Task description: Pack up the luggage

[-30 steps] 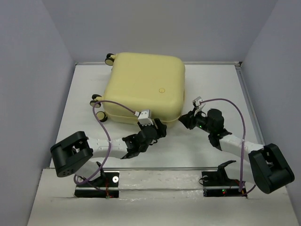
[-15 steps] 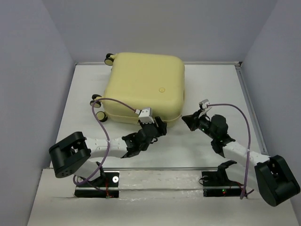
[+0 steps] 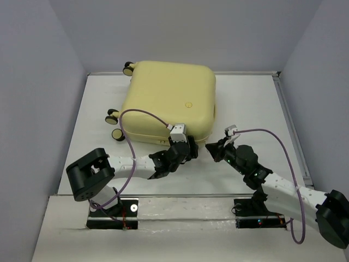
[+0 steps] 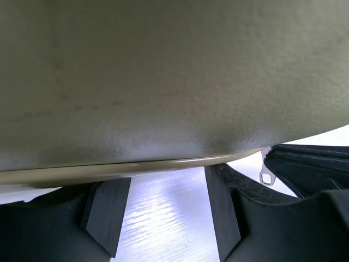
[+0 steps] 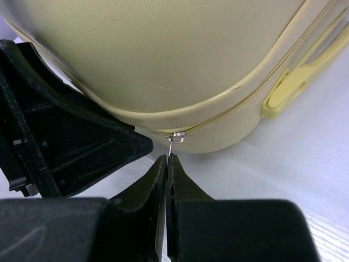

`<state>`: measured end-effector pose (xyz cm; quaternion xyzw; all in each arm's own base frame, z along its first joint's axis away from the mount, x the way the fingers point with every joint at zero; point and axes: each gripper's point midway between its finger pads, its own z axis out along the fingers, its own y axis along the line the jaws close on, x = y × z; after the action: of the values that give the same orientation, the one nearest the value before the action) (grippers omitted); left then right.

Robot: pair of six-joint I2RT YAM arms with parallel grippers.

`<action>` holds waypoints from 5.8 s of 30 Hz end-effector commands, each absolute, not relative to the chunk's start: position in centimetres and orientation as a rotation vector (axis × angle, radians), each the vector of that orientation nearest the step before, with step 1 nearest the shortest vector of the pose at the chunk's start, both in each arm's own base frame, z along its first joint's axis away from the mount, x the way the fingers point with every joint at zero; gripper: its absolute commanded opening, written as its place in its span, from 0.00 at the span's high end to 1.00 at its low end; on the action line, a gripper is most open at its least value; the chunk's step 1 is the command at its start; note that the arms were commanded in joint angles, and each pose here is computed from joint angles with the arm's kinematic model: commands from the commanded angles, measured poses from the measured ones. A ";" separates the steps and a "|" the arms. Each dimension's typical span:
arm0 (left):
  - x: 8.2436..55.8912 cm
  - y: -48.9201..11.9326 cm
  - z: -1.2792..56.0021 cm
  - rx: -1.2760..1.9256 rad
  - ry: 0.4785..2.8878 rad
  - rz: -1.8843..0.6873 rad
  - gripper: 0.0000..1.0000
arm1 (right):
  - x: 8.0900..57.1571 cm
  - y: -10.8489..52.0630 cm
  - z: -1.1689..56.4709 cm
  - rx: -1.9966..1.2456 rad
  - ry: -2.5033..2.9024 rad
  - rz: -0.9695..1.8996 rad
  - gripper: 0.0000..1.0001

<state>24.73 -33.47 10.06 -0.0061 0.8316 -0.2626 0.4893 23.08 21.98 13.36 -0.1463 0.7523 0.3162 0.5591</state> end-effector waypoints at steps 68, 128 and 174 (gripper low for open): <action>27.7 -24.9 15.3 -0.025 1.958 -0.825 0.37 | 29.5 22.1 14.7 -0.264 1.819 0.546 0.93; 43.3 -2.1 23.8 -0.711 1.674 -0.824 0.01 | 24.3 28.2 14.4 -0.296 1.898 0.638 0.93; 28.8 -10.8 23.3 -0.462 1.537 -0.988 0.94 | 24.4 34.5 19.7 -0.446 1.814 0.893 0.93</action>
<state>31.40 -8.93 22.59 -0.2718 0.6582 -0.4047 0.5736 23.92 34.64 12.26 -0.2058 0.8193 0.2616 0.4669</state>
